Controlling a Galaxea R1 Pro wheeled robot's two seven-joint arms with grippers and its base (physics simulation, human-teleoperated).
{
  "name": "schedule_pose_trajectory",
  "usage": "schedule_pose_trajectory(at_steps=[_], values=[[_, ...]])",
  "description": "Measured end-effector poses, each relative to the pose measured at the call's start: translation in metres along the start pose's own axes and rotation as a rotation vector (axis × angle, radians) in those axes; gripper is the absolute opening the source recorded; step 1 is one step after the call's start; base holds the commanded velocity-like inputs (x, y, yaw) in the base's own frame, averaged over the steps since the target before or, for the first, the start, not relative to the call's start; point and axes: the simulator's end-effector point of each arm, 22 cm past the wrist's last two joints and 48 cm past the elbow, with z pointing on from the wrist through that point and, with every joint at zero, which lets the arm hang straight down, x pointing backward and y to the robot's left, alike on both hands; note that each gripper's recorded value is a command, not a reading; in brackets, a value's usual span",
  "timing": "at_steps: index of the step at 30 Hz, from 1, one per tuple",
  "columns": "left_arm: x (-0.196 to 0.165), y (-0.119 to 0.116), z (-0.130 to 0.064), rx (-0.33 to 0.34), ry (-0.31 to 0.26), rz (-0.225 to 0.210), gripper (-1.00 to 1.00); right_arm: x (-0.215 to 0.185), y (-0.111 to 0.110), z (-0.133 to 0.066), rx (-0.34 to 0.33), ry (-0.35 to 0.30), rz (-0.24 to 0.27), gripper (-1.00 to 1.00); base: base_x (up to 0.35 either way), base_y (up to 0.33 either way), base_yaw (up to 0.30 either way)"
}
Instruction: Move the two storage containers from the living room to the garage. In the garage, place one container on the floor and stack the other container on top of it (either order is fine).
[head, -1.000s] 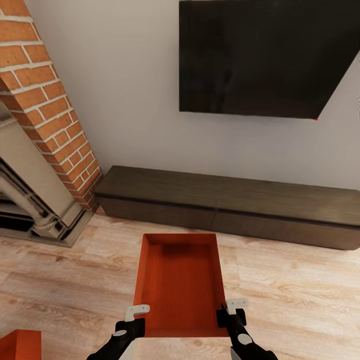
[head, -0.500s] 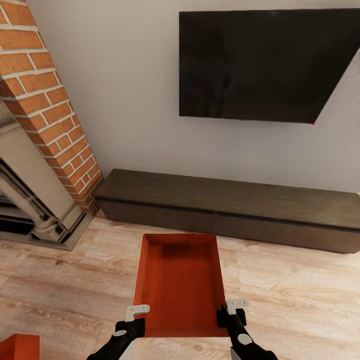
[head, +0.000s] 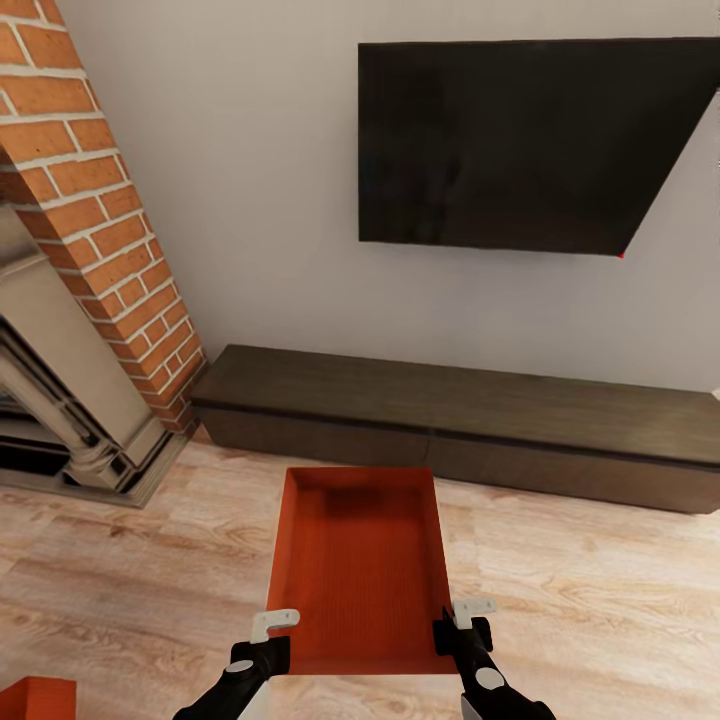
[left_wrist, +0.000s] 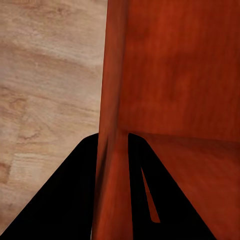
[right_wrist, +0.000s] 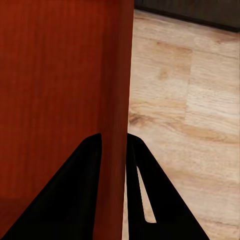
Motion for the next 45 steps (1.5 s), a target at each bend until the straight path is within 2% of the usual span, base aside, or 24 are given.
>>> schedule_pose_trajectory(at_steps=[45], values=[[-0.033, -0.002, -0.015, 0.005, -0.070, -0.004, -1.00, -0.037, -0.004, -0.009, 0.005, -0.070, 0.002, -1.00, 0.000, 0.000, 0.000]])
